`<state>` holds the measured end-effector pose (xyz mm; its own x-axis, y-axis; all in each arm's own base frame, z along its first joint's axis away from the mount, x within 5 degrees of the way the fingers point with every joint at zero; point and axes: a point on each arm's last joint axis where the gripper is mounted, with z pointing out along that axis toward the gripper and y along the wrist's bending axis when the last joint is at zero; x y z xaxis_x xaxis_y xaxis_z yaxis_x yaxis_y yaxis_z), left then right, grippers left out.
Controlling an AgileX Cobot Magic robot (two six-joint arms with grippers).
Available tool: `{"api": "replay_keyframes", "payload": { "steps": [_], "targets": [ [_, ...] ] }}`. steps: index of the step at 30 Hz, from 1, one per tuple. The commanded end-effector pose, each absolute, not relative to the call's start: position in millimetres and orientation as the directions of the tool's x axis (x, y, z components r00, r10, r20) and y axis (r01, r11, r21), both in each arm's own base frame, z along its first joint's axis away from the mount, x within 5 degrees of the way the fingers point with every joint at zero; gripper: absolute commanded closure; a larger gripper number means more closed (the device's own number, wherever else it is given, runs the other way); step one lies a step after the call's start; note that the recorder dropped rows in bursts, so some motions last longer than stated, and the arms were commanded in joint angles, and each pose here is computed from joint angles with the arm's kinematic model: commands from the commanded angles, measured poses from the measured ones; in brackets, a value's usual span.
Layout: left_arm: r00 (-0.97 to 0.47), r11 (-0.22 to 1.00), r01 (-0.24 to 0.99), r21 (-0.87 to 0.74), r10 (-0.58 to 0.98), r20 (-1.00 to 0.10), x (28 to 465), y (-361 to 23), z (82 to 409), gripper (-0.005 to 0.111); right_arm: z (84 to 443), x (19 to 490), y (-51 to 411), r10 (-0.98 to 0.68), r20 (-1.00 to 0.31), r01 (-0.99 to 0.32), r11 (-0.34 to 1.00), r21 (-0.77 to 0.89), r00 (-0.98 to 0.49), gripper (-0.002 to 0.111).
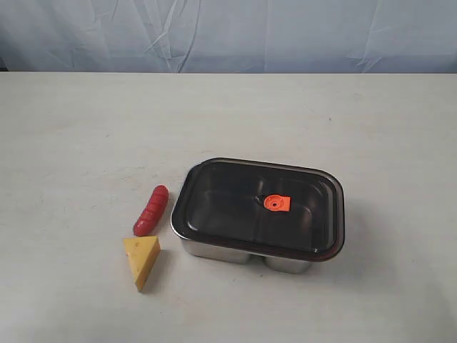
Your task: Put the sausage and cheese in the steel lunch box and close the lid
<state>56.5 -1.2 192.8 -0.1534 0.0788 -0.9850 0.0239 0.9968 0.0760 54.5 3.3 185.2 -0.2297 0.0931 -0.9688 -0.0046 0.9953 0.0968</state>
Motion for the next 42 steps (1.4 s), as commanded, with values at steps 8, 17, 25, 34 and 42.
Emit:
{"api": "replay_keyframes", "payload": {
  "steps": [8,17,25,34,42],
  "targets": [
    [-0.146,0.997,0.016,0.08,0.082,-0.986,56.3,-0.6,192.3,0.107,208.7,56.4,2.3,0.552,-0.834,-0.034,0.834,0.551,0.023,0.109],
    [-0.146,0.996,0.015,0.082,0.084,-0.986,56.3,-0.6,192.3,0.107,210.4,56.1,6.8,0.914,-0.404,-0.078,0.401,0.913,-0.037,0.109],
    [-0.146,0.996,0.015,0.082,0.084,-0.986,56.3,-0.6,192.3,0.107,277.3,53.2,16.1,0.817,-0.574,-0.207,0.552,0.808,-0.06,0.109],
    [-0.146,0.996,0.015,0.082,0.084,-0.986,56.3,-0.6,192.3,0.107,364.1,151.2,37.7,0.45,-0.784,-0.235,0.783,0.577,-0.427,0.109],
    [-0.146,0.996,0.015,0.082,0.084,-0.986,56.3,-0.6,192.3,0.107,339.4,232.7,48.5,0.214,-0.657,-0.269,0.788,0.554,-0.723,0.109]
  ]
}}
